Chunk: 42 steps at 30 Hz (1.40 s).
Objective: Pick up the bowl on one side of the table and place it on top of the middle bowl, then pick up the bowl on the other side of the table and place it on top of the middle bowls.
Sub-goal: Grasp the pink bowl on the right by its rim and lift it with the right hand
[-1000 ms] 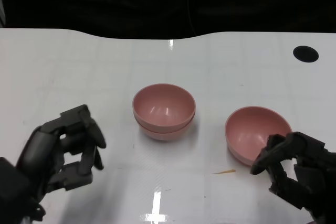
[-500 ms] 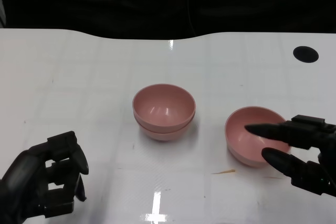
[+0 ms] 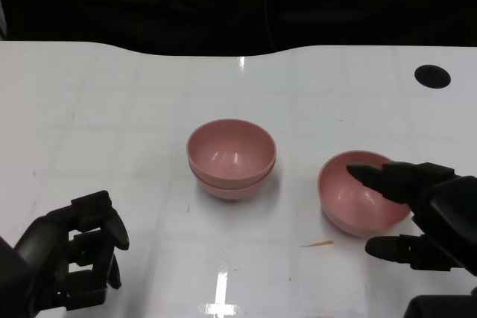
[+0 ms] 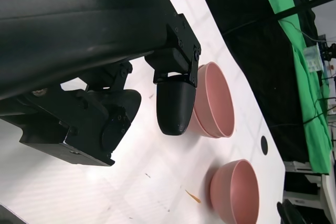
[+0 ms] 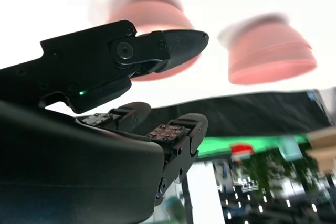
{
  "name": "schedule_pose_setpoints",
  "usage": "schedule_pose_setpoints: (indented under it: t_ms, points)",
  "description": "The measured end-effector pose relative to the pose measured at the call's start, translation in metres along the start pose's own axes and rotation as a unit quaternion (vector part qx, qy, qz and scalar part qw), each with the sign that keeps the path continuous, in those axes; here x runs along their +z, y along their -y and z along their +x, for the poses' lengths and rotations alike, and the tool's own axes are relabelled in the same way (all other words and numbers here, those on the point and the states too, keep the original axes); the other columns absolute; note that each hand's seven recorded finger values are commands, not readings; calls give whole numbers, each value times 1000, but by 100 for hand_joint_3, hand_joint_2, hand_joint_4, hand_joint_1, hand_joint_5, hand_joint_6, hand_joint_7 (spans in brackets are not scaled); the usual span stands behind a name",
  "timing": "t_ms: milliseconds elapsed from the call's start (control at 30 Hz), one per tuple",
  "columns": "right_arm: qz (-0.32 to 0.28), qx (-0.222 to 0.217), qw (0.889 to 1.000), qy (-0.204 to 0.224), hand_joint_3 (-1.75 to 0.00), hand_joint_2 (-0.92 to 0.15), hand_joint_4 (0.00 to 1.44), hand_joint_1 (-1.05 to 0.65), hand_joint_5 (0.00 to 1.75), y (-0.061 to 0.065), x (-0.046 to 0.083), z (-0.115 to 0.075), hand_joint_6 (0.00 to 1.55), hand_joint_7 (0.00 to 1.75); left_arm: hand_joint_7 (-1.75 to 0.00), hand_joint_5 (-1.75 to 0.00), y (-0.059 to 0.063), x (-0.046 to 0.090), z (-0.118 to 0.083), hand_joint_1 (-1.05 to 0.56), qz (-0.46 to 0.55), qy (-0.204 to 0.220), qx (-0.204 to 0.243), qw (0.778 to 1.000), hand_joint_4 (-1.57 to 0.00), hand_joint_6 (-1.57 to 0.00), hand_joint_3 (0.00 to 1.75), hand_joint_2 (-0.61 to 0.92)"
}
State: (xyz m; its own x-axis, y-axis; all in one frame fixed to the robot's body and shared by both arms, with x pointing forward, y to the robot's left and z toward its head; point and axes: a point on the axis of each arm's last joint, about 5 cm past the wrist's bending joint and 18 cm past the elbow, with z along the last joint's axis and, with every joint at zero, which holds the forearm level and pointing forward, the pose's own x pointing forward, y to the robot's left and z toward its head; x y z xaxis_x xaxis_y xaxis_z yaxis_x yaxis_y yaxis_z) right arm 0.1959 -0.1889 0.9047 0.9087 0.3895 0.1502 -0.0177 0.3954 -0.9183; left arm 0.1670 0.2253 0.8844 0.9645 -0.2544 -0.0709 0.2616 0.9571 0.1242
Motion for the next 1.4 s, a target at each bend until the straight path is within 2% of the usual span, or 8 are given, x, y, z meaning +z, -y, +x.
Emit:
schedule_pose_setpoints:
  t_ms: [367, 933, 1067, 1200, 1400]
  points:
    - [-37, 51, 998, -21, -22, -92, 39, -86, 0, -22, -9, 20, 36, 1, -175, -175, 2, 1, 2, 20, -2, 10, 16, 1000, -75, -58, 121, 68]
    - [-56, 75, 996, -6, -26, -92, 46, -74, 3, -49, -13, 41, 45, 3, -175, -175, 7, 0, 3, 18, -13, 15, 33, 999, -74, -56, 121, 67]
    - [-58, 75, 996, 2, -24, -92, 52, -62, 4, -55, -13, 46, 51, 5, -175, -175, 7, 0, 3, 18, -11, 14, 34, 999, -74, -56, 121, 67]
    - [-67, 57, 996, 7, -21, -92, 70, -44, 8, -61, -13, 50, 66, 7, -175, -175, 7, 0, 3, 18, -7, 13, 35, 999, -73, -55, 121, 67]
    - [-75, 30, 997, 3, -20, -92, 87, -30, 8, -75, -13, 52, 83, 8, -175, -175, 8, 0, 4, 19, -4, 14, 38, 999, -72, -55, 119, 68]
